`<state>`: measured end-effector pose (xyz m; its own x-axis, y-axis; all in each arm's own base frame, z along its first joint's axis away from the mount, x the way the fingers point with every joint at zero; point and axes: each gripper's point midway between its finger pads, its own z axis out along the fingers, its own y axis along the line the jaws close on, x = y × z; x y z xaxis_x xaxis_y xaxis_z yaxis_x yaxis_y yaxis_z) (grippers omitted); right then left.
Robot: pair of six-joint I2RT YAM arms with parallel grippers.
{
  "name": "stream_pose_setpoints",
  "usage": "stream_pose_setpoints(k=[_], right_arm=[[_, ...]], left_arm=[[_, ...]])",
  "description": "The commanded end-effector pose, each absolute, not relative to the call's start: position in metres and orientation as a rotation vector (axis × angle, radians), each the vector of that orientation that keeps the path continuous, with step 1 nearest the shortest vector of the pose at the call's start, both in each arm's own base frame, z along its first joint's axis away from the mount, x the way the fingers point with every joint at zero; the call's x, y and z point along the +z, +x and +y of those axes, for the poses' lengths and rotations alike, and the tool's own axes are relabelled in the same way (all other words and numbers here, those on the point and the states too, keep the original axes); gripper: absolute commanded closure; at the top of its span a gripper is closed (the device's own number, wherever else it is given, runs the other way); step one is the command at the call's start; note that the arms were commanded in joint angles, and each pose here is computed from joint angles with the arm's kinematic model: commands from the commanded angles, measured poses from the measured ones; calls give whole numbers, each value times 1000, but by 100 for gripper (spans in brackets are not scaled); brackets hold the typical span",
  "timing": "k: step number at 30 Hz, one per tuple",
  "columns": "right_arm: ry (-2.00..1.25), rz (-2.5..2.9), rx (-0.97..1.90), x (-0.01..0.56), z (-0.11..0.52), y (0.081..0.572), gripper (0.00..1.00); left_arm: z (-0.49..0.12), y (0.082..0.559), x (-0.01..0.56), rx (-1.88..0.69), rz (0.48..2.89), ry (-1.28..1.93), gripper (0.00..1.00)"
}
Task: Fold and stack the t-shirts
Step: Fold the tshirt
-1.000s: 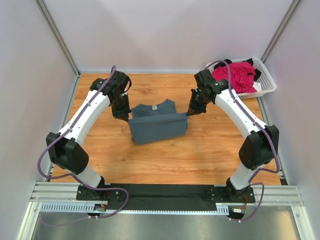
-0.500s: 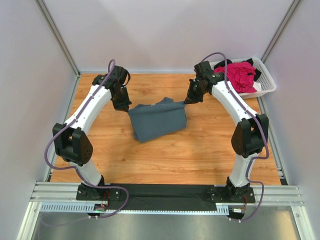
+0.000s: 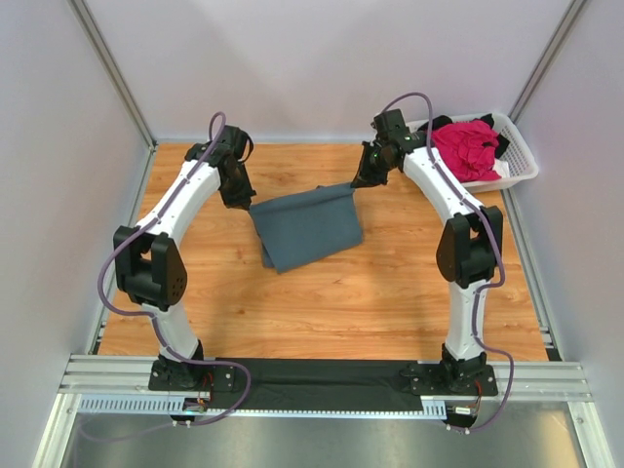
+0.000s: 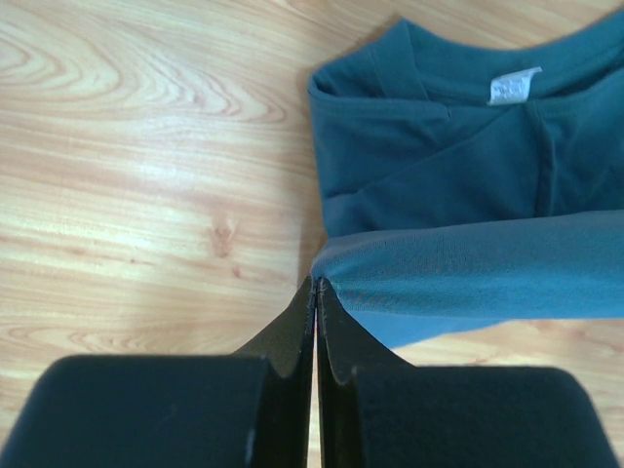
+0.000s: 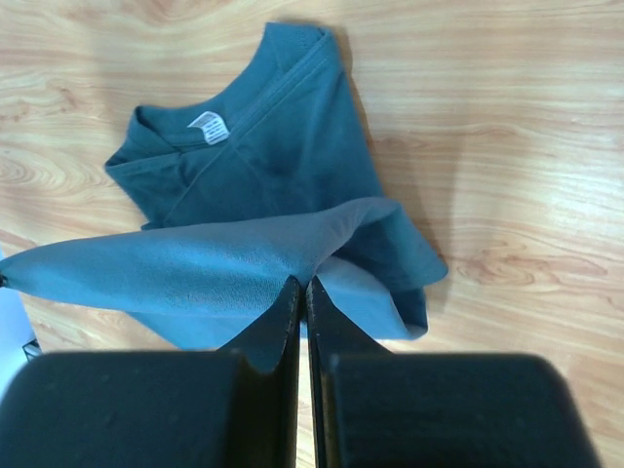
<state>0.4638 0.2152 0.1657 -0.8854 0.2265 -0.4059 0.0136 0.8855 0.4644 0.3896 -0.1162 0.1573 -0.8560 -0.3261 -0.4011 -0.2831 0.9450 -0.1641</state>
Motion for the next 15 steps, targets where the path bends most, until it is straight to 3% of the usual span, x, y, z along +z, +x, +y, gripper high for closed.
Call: stream_pose_setpoints(k=[1,11,13,15], right_arm=[[155,2539,609,163,209,490,100],[105,2446,701,140,233,541,98],[99,2426,723,137,236,549,91],[86,2396,763,129,244,559,76]], left_arm=[[-94,407,150,-41,2618,-512,100],[-87,440,120,-78,2594,-567,100],[-95,445,104,-114,2622,-558,100],[-97,453,99,-119,2622,-570,100]])
